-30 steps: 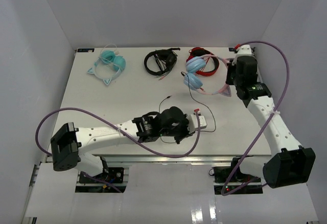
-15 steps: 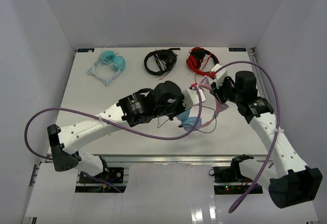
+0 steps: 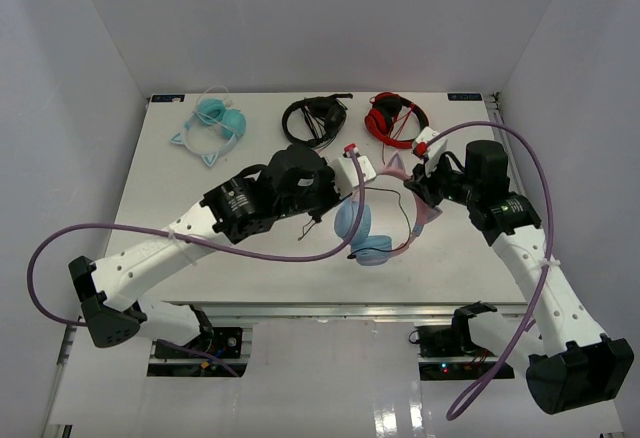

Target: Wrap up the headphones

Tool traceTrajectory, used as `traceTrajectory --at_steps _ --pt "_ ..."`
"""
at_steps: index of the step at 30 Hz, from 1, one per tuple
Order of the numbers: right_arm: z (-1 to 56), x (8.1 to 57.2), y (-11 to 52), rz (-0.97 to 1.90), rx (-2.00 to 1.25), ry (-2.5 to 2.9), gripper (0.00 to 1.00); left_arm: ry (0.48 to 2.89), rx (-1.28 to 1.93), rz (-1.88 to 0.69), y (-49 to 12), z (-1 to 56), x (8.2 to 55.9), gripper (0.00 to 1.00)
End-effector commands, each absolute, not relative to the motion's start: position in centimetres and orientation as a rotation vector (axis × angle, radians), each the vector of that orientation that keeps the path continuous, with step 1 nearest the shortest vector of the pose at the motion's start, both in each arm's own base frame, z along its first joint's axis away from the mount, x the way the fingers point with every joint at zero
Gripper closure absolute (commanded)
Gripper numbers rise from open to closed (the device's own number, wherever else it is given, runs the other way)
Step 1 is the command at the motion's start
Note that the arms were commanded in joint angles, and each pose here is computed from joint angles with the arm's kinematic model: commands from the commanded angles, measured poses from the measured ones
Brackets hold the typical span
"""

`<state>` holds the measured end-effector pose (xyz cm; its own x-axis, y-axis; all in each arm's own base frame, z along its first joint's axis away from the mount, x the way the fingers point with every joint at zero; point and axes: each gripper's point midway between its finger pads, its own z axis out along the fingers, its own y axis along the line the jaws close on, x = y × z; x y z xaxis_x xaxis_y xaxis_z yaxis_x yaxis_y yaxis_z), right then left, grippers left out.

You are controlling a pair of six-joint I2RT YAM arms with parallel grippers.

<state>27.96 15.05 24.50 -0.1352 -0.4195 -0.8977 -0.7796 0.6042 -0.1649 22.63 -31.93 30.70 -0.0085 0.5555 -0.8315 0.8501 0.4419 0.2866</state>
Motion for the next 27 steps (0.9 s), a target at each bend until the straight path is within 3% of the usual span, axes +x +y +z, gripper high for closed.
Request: traceTrajectory --at_steps 1,8,14,21,27 --pt "30.7 26.0 17.3 0.587 -0.994 1.571 0.92 1.715 1.153 -0.370 -29.8 29.9 24.6 1.00" --pt "35.0 24.2 17.2 0.718 -0.940 1.503 0.92 1.846 1.009 -0.543 -27.1 23.1 27.5 1.00" --pt "37.8 24.3 16.7 0.856 -0.813 1.520 0.92 1.825 0.964 -0.716 -28.6 20.9 26.5 1.00" --pt "40.0 28.0 15.4 1.013 -0.444 1.603 0.92 1.755 0.889 -0.843 -29.5 22.0 25.3 1.00" --pt "41.8 32.7 12.0 0.921 -0.012 1.643 0.92 1.795 0.913 -0.898 -31.7 20.4 23.5 1.00"
